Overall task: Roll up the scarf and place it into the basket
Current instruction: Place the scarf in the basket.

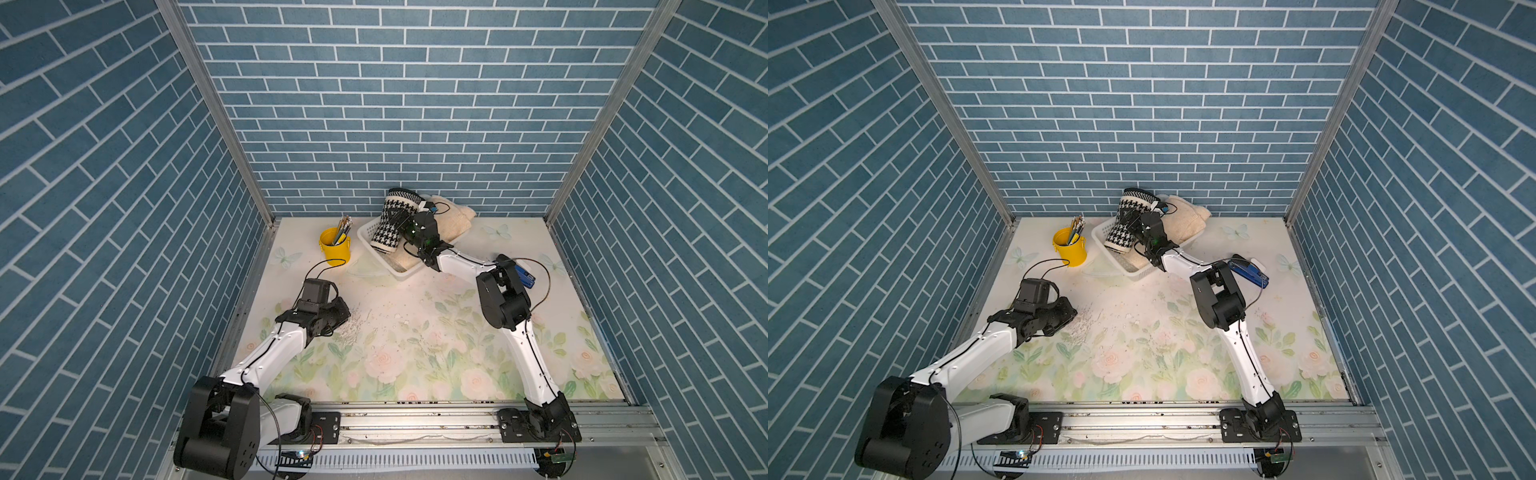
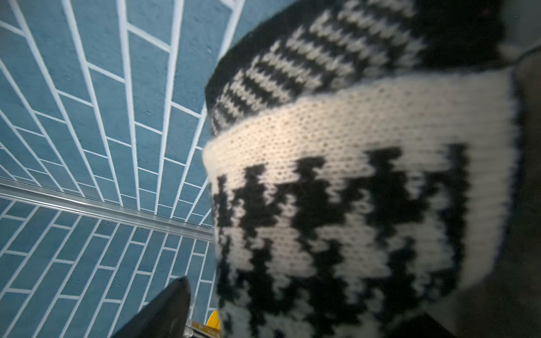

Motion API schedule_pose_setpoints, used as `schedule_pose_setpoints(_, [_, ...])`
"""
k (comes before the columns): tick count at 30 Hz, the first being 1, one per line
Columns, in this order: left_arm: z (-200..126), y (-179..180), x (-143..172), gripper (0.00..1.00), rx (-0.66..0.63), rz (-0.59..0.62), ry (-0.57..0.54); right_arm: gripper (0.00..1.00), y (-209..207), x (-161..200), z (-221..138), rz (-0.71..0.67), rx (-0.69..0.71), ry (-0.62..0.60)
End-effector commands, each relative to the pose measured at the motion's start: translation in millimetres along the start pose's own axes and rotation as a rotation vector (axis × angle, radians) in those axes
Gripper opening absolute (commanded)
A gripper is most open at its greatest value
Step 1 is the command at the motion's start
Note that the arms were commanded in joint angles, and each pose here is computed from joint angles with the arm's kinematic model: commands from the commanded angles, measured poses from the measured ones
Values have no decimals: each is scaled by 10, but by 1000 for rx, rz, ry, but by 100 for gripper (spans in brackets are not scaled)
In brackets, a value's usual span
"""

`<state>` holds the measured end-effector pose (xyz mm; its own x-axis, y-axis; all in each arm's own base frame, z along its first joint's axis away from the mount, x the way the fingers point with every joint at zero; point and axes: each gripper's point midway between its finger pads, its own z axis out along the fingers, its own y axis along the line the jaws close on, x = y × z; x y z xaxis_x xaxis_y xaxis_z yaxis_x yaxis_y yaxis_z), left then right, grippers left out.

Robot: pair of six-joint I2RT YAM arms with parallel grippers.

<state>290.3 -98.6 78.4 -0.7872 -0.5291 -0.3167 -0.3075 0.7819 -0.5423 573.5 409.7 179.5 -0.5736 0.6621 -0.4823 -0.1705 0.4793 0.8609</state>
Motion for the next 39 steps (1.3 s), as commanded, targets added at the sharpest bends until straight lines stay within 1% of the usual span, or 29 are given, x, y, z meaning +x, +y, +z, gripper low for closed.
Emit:
schedule_pose_setpoints(1, [-22, 26, -11, 9, 2, 7, -10, 97, 639, -418, -306, -78, -94, -74])
schedule_pose_setpoints(4, [-26, 31, -18, 9, 2, 6, -12, 97, 793, -556, -552, -159, -38, -75])
schedule_pose_setpoints(6, [-16, 23, -21, 9, 6, 5, -11, 97, 820, -648, -737, -219, 33, -79])
schedule_pose_setpoints(8, [-2, 16, -22, 9, 9, 4, -8, 98, 826, -700, -870, -281, 81, -83])
schedule_pose_setpoints(10, [18, 10, -20, 9, 14, 2, -5, 96, 855, -728, -921, -340, 103, -69])
schedule_pose_setpoints(11, [27, 6, -19, 9, 17, 2, -4, 90, 878, -724, -897, -383, 101, -56])
schedule_pose_setpoints(12, [35, 2, -20, 9, 19, 2, -2, 75, 896, -719, -830, -409, 96, -37])
schedule_pose_setpoints(13, [38, 1, -23, 9, 19, -2, -1, 57, 893, -698, -742, -427, 92, -2])
schedule_pose_setpoints(15, [26, -6, -26, 9, 22, -3, -4, 15, 853, -591, -435, -452, 44, 101])
schedule_pose_setpoints(16, [16, -8, -28, 9, 21, -3, -7, 4, 907, -553, -330, -463, 0, 134])
schedule_pose_setpoints(17, [-2, -2, -33, 9, 17, -2, -13, 0, 923, -529, -199, -467, -42, 158])
schedule_pose_setpoints(18, [-23, 7, -37, 9, 12, -2, -18, 0, 977, -511, -112, -467, -104, 172])
schedule_pose_setpoints(19, [-38, 10, -42, 9, 8, -2, -22, 0, 949, -485, -46, -451, -134, 188])
schedule_pose_setpoints(21, [-75, 14, -61, 9, -1, 0, -31, 0, 794, -535, 30, -401, -143, 203])
schedule_pose_setpoints(25, [-100, 5, -85, 9, 0, -2, -39, 0, 312, -476, 40, -357, -63, 237])
schedule_pose_setpoints(28, [-79, -19, -106, 9, 0, -2, -33, 0, 44, -382, 17, -369, 36, 282])
schedule_pose_setpoints(31, [-49, -39, -116, 9, 7, -9, -28, 0, -220, -345, 8, -388, 127, 285])
schedule_pose_setpoints(36, [-43, -57, -123, 9, 13, -15, -27, 0, -710, -453, 127, -389, 243, 271])
schedule_pose_setpoints(39, [-63, -54, -132, 9, 10, -14, -36, 0, -919, -613, 163, -411, 271, 215])
